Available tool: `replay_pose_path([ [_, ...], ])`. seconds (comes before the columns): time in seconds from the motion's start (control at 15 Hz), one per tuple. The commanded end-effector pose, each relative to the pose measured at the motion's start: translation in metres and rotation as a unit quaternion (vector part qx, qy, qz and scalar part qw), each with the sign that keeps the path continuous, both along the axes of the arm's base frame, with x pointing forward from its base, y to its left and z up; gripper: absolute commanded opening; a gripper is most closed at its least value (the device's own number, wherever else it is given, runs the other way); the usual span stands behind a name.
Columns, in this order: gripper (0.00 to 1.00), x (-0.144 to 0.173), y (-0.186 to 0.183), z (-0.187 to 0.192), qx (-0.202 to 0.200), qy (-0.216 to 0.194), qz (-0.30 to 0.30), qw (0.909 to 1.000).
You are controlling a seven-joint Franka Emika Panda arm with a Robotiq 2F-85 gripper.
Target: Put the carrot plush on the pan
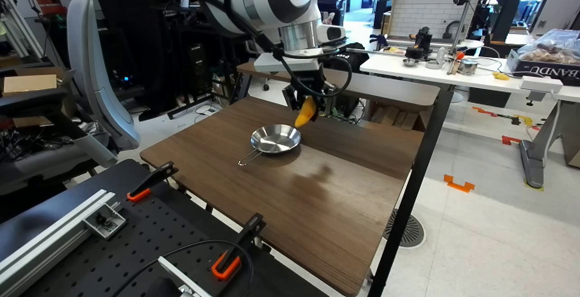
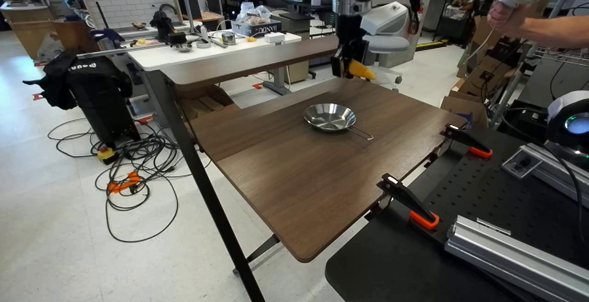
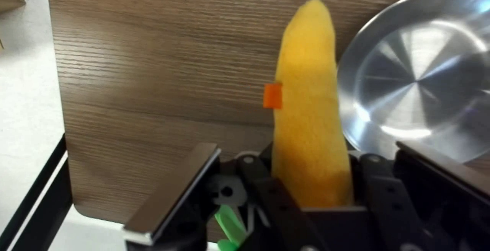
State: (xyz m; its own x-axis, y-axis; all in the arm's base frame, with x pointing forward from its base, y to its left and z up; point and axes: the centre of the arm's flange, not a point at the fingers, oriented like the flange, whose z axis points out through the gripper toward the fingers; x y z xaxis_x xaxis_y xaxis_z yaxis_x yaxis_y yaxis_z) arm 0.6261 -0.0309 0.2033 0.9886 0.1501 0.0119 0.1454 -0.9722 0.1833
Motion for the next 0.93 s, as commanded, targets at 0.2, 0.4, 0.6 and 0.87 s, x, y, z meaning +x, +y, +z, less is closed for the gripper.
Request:
replay_pose_path([
  [0.2, 0.02, -0.040, 0.060, 0.017, 0.002, -0.003, 0.052, 0.9987],
  [0.4, 0.02, -0.047, 0.077, 0.013, 0.001, 0.002, 0.064, 0.9980],
  [0.6, 0.36, -0.053, 0.087, 0.005, 0.002, 0.010, 0.067, 0.9977],
  [0.87, 0.63, -0.057, 0.088, -0.002, -0.003, 0.018, 0.072, 0.9972],
])
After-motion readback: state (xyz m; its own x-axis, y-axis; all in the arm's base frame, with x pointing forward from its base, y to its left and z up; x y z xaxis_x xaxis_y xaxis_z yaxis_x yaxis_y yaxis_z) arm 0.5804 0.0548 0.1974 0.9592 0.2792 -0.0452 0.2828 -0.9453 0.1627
